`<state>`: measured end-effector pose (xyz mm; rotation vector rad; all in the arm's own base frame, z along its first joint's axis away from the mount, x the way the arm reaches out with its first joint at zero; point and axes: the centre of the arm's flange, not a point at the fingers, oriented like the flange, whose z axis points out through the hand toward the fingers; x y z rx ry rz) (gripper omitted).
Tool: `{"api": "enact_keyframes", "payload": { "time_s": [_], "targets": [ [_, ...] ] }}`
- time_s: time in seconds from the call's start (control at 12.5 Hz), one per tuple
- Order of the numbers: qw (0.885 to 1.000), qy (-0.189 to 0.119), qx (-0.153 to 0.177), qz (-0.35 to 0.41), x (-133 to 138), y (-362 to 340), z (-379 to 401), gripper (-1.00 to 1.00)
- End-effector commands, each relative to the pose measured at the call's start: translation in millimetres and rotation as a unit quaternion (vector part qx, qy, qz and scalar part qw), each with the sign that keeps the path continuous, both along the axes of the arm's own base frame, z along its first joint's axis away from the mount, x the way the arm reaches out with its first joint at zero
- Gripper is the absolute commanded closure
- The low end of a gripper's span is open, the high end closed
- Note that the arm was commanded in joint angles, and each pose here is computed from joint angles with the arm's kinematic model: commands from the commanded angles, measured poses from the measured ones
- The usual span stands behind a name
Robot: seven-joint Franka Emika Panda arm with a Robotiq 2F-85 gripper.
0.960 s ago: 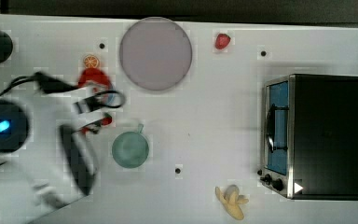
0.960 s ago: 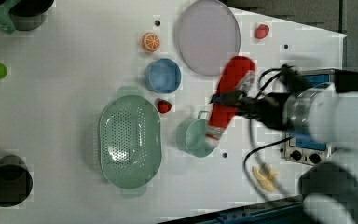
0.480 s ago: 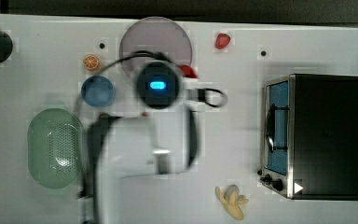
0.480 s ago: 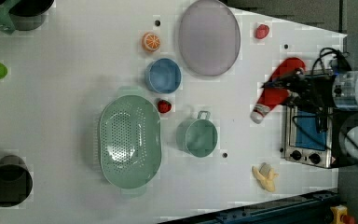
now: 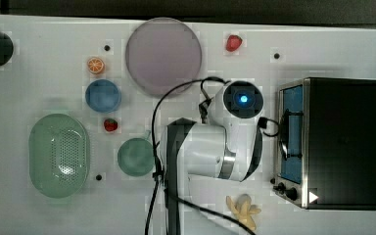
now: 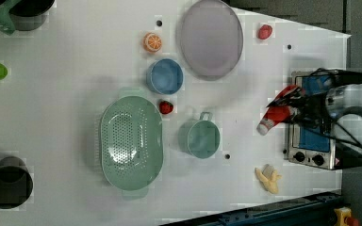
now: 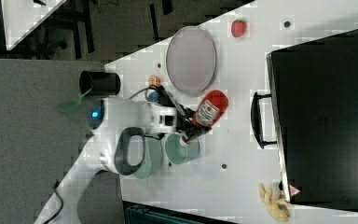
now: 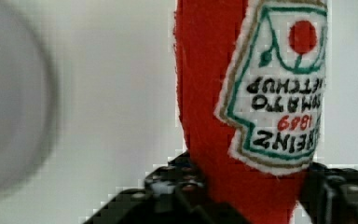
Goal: Pick ketchup from strainer and place it on the table
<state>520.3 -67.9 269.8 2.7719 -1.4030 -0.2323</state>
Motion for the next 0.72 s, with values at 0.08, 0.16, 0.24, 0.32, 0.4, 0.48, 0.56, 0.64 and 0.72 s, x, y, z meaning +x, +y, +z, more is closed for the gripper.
{"api": "enact_keyframes", "payload": {
  "time_s": [0.08,0.16,0.24,0.32,0.4,0.48,0.56,0.64,0.72],
  "targets": [
    [0.998,0.0,0.01,0.056,-6,39,-40,-0.63],
    [0.998,-0.004,0.01,0.056,-8,40,-47,-0.85],
    [0.998,-0.007,0.009,0.057,-7,41,-42,-0.99],
    [0.998,-0.019,0.007,0.059,-2,43,-27,-1.0],
    [0.998,-0.035,0.004,0.061,4,44,-3,-1.0],
    [0.997,-0.049,0.001,0.064,11,47,25,-1.0],
    [0.996,-0.057,-0.001,0.066,18,50,54,-1.0],
    [0.997,-0.056,-0.004,0.059,22,51,82,-1.0],
    [0.997,-0.056,-0.006,0.052,26,53,110,-1.0]
  ]
}}
